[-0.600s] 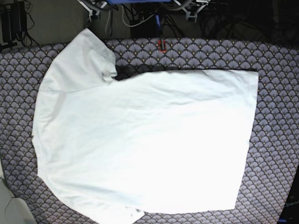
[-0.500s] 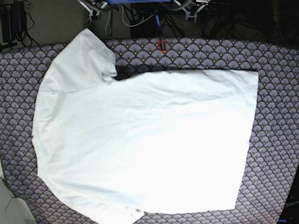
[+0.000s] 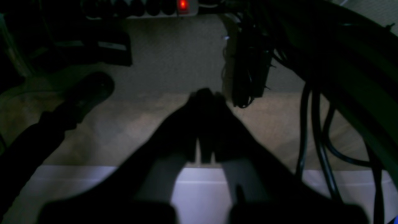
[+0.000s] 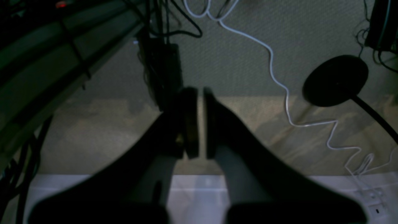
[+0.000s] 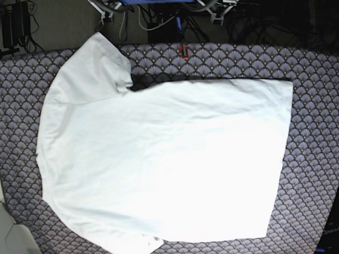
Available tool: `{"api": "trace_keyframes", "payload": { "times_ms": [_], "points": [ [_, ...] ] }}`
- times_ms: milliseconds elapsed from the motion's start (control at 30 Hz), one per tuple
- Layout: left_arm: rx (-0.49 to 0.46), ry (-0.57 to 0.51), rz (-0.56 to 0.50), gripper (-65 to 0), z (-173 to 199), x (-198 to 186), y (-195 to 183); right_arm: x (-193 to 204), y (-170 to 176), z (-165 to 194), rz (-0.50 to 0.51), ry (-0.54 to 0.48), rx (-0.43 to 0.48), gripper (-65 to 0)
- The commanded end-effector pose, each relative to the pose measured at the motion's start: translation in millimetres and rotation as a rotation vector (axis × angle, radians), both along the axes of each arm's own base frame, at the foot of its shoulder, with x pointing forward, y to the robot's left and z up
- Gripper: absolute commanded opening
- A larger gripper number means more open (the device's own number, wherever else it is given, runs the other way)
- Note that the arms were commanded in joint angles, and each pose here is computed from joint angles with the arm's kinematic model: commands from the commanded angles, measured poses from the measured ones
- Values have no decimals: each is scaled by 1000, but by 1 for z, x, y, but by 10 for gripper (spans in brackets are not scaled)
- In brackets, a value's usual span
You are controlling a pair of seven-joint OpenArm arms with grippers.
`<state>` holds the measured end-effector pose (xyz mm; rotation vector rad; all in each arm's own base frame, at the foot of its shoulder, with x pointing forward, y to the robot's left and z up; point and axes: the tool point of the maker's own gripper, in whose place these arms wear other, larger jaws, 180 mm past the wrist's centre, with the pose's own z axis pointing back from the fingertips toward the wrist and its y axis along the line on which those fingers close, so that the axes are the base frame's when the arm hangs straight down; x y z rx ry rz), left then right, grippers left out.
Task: Fold the T-shirt properly
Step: 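Lower both grippers toward the shirt's shoulder edge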
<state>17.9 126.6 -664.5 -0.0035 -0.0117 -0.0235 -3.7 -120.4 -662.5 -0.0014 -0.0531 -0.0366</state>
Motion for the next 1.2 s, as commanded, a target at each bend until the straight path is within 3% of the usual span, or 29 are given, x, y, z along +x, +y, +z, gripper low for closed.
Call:
{"api": "trace_keyframes", "payload": {
  "times_ms": [0,300,567,700,933,1167],
  "points": [
    [2,-5,-4,-647,0,1,1,0,-3,1,-3,-9,-4,-632],
    [5,-8,-4,-647,1,-8,3,-8,-6,10,-4,-67,-11,-632],
    [2,-178,-23,-647,30,-19,12,-13,-21,53,11,-225,-40,-632],
    [10,-275,-49,-647,63,-15,22,-10,-29,92,31,-328,-58,-632],
    [-37,-475,-39,-647,152,34,26,13,-42,177,78,-520,-84,-632],
    [-106,-600,-16,-647,223,65,31,42,-40,247,126,-618,-84,-632]
  ]
}}
